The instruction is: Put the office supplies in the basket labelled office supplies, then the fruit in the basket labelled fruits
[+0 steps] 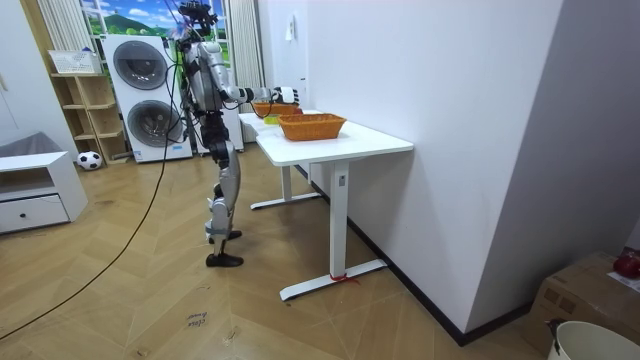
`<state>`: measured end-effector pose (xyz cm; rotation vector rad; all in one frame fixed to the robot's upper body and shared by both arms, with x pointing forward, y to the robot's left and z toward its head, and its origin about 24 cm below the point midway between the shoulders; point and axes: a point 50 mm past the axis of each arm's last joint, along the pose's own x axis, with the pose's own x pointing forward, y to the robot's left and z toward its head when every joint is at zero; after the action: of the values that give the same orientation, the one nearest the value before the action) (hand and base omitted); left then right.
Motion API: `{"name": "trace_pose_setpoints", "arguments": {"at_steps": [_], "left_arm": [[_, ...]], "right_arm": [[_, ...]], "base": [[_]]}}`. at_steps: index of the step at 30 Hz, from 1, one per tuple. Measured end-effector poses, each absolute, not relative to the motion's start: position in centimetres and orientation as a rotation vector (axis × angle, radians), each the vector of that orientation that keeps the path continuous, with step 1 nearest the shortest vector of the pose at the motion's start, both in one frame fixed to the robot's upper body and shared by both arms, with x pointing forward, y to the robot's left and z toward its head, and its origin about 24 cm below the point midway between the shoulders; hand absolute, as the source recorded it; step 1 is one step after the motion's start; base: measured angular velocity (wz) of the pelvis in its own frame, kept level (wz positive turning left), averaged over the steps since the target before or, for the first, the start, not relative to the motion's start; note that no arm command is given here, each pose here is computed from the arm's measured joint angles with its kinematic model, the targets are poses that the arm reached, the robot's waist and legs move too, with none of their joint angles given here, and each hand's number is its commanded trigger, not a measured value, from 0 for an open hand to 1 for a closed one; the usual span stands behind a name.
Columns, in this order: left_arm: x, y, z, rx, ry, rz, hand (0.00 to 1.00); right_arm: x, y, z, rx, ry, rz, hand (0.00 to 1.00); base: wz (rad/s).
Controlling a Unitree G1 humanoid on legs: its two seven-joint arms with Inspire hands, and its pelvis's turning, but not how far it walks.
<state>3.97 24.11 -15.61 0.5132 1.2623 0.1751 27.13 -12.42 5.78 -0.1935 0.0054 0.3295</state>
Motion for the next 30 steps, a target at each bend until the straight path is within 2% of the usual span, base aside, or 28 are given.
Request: {"name": "trace_pose_setpoints", "arguments": {"at_steps": [30], "left_arm": [[3.9, 23.7, -15.8, 0.529, 1.277, 0.129, 0.0]], "right_arm": [[26.8, -11.8, 2.2, -0.344, 0.123, 0.304, 0.0]], "base": [[0.02]]}}
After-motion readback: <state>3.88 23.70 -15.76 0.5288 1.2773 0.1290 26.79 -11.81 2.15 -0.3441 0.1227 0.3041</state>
